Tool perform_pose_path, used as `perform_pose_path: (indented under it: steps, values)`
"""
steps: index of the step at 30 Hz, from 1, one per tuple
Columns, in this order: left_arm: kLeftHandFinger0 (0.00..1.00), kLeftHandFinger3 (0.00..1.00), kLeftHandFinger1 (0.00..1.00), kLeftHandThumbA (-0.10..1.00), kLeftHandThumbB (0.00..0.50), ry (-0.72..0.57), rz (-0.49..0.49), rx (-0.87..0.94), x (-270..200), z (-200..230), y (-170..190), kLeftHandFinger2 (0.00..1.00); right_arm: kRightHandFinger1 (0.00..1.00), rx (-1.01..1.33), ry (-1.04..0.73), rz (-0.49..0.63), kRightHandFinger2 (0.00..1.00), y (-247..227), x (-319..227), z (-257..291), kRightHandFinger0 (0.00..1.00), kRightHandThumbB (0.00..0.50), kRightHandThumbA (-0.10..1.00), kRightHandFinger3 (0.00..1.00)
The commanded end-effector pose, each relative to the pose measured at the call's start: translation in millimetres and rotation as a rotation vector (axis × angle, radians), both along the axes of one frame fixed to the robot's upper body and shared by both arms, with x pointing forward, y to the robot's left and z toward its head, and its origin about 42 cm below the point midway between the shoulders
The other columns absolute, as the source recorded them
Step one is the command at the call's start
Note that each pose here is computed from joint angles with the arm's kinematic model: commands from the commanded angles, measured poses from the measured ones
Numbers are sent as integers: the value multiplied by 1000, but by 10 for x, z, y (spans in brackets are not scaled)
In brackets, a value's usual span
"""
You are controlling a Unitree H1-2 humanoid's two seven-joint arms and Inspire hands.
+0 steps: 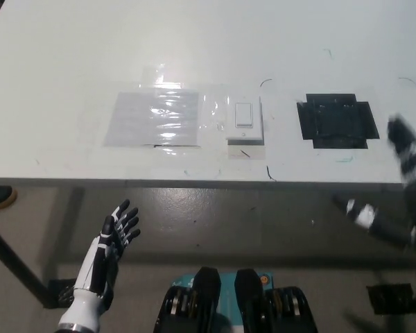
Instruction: A white switch is kept at the centre of the table close to the robot and the robot uses its right hand to press it to turn it on
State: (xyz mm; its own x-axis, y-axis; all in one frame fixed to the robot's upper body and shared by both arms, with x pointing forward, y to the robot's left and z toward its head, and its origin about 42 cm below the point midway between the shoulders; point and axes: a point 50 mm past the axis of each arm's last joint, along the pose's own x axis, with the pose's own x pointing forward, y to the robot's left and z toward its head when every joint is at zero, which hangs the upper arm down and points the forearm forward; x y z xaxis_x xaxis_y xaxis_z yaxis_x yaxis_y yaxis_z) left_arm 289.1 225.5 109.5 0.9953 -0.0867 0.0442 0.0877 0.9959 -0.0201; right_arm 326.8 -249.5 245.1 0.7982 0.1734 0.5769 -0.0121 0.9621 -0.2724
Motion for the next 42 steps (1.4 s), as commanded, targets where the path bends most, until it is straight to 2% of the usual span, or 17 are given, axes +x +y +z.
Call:
perform_pose_path:
  steps: [1, 3, 4, 7, 8, 10, 13, 16, 18, 22, 28, 31, 35, 42]
  values:
    - [1000, 1000, 1000, 1000, 60, -100, -36, 7, 54, 202, -40, 1000, 1000, -394, -14, 132, 1000, 277, 505, 1119, 1000, 281, 1000, 1000]
    - [1000, 1000, 1000, 1000, 56, -105, -36, 7, 46, 201, -49, 1000, 1000, -462, -4, 138, 1000, 348, 652, 1183, 1000, 276, 1000, 1000]
    - [1000, 1000, 1000, 1000, 70, -104, -35, 1, 50, 204, -53, 1000, 1000, -554, 10, 145, 1000, 424, 797, 1262, 1000, 249, 1000, 1000]
    - [1000, 1000, 1000, 1000, 75, -100, -41, 6, 67, 211, -43, 1000, 1000, -662, 51, 168, 1000, 546, 1070, 1354, 1000, 265, 1000, 1000]
    - [1000, 1000, 1000, 1000, 72, -100, -39, 6, 67, 208, -44, 1000, 1000, -705, 73, 171, 1000, 583, 1140, 1372, 1000, 294, 1000, 1000]
    - [1000, 1000, 1000, 1000, 78, -97, -39, 8, 66, 204, -47, 1000, 1000, -786, 124, 183, 1000, 666, 1283, 1399, 1000, 298, 1000, 1000]
    - [1000, 1000, 1000, 1000, 72, -97, -45, 6, 72, 202, -64, 1000, 1000, -844, 181, 213, 1000, 783, 1456, 1424, 1000, 276, 1000, 1000]
    - [1000, 1000, 1000, 1000, 67, -103, -44, 10, 71, 200, -65, 1000, 1000, -903, 235, 229, 1000, 895, 1574, 1351, 1000, 284, 1000, 1000]
    - [1000, 1000, 1000, 1000, 76, -97, -45, 20, 70, 205, -64, 1000, 1000, -957, 269, 229, 1000, 961, 1625, 1289, 1000, 277, 1000, 1000]
    - [1000, 1000, 1000, 1000, 58, -96, -51, 25, 70, 204, -65, 1000, 1000, -1011, 328, 237, 1000, 1036, 1700, 1135, 1000, 291, 1000, 1000]
    - [1000, 1000, 1000, 1000, 86, -89, -55, 39, 77, 203, -61, 1000, 1000, -1126, 370, 225, 1000, 1136, 1766, 981, 1000, 303, 1000, 1000]
    - [1000, 1000, 1000, 1000, 77, -87, -48, 34, 82, 209, -53, 1000, 1000, -1186, 397, 228, 1000, 1215, 1782, 922, 1000, 308, 1000, 1000]
    - [1000, 1000, 1000, 1000, 82, -82, -51, 36, 77, 195, -45, 1000, 1000, -1261, 405, 227, 1000, 1300, 1783, 827, 1000, 321, 1000, 1000]
    - [1000, 1000, 1000, 1000, 79, -87, -50, 37, 73, 190, -47, 1000, 1000, -1314, 409, 226, 1000, 1388, 1806, 779, 1000, 313, 1000, 1000]
